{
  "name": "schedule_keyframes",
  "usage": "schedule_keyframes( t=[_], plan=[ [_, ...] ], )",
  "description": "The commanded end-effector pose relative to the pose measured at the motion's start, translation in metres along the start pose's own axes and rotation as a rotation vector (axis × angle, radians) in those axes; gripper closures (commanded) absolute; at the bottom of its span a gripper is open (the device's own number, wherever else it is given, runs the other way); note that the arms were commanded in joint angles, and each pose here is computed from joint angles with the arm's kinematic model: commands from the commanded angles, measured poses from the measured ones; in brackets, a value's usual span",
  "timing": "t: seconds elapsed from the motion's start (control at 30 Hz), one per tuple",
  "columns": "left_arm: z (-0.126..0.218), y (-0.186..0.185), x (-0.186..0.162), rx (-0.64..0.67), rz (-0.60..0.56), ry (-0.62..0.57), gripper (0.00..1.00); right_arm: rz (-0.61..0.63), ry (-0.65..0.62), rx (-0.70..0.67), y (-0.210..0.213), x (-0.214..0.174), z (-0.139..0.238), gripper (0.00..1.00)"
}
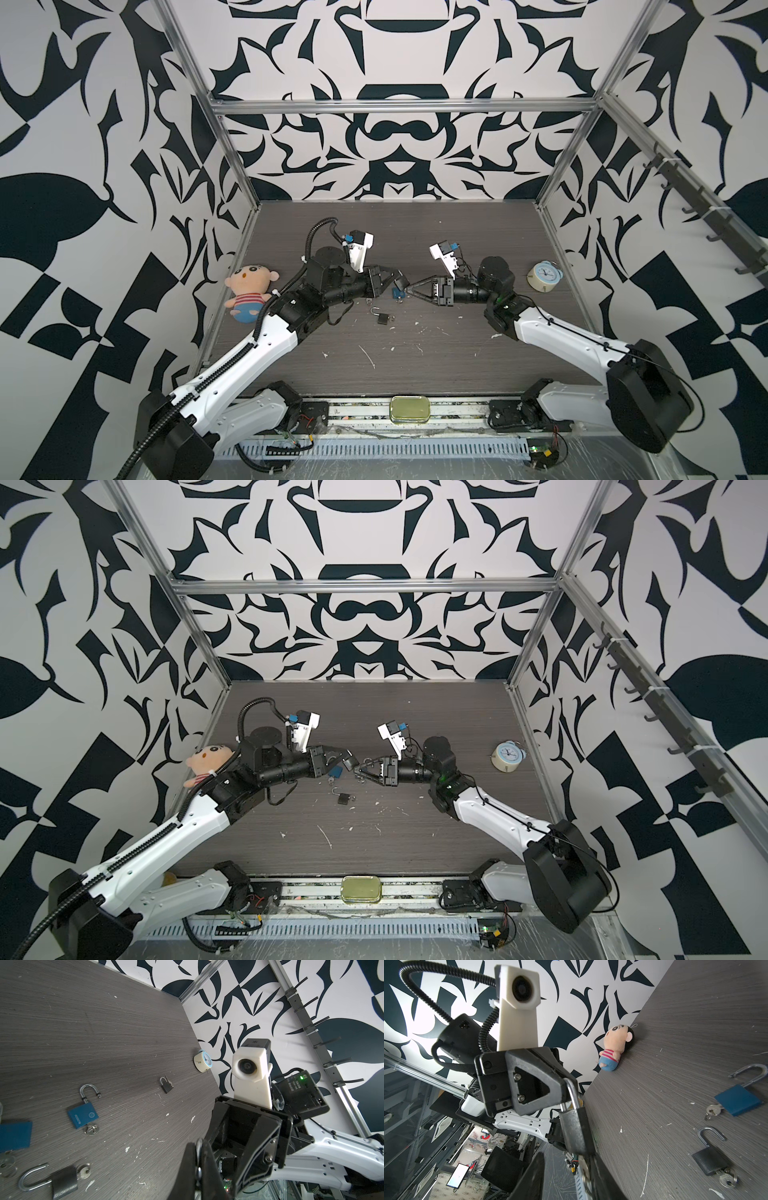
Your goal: Lock with the key
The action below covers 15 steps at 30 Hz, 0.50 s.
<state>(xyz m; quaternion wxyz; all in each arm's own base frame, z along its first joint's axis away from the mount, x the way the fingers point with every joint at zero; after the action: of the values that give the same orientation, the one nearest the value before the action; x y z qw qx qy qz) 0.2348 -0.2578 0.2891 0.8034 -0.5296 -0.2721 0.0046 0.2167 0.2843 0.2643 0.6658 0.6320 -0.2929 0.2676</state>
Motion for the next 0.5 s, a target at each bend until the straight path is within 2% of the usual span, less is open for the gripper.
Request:
schedule_keyframes(
  t=[0.0,0.47],
  plan=[
    [0.0056,-0.0137,0.0119,-0.029,-0.009,-0.049,1.00,0.069,-0.008,0.055,0.0196,0.0071,-0.0003,0.64],
    [0.0028,-0.0146,0.0117,-0.049,0.007,-0.048,1.00,0.055,0.004,0.049,0.0113,0.0077,-0.0080,0.68]
  ],
)
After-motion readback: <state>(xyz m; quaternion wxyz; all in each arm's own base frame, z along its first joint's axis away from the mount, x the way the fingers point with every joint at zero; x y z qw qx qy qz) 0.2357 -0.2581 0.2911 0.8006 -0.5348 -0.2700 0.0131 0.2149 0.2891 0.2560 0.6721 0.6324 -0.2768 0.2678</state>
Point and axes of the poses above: each gripper's point midway between its finger pads, its own z axis back along the fingers, its own y axis along the line the jaws close on, x = y × z, the point moved 2 cm from there along z, back along the fingers, and after that the axes turned 13 degrees about z, right-handed, at the moved point
